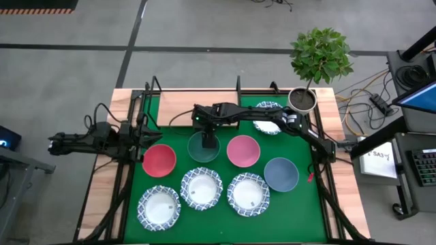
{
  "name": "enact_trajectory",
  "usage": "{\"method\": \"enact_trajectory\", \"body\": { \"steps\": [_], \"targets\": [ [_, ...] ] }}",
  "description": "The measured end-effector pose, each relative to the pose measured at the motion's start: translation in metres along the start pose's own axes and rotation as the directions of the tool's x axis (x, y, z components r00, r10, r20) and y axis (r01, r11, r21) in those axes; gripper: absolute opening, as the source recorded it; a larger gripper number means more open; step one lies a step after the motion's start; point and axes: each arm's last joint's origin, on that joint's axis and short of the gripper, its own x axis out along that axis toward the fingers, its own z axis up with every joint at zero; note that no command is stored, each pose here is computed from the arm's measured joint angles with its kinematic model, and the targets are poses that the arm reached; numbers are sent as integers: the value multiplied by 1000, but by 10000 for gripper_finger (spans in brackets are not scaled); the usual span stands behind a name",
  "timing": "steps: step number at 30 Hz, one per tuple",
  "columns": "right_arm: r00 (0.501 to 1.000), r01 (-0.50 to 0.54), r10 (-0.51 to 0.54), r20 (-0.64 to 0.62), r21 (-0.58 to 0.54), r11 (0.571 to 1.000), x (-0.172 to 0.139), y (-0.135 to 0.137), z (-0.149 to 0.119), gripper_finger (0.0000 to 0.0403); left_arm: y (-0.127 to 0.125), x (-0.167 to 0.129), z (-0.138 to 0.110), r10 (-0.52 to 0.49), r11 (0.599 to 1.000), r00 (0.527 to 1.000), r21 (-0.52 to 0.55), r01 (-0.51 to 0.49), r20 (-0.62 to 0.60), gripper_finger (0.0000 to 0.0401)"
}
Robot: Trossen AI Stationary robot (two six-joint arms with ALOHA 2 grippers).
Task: Place and stack bowls onto a shelf
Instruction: Put the green bowl on the shelf
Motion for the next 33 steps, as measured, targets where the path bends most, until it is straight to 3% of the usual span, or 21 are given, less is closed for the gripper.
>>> {"method": "enact_trajectory", "body": {
  "steps": [7,15,22,33],
  "targets": [
    [1000,-6,6,6,3,1000,8,1,-4,166,0,0,0,0,1000,1000,0,0,-1,40],
    [1000,-6,6,7,26,1000,8,1,-3,24,0,0,0,0,1000,1000,0,0,-1,40],
    [1000,-5,3,24,63,998,-3,-2,3,10,0,0,0,0,1000,1000,0,0,0,40],
    [982,29,-62,180,177,984,-57,-31,30,9,0,0,0,0,1000,1000,0,0,1,40]
  ]
}}
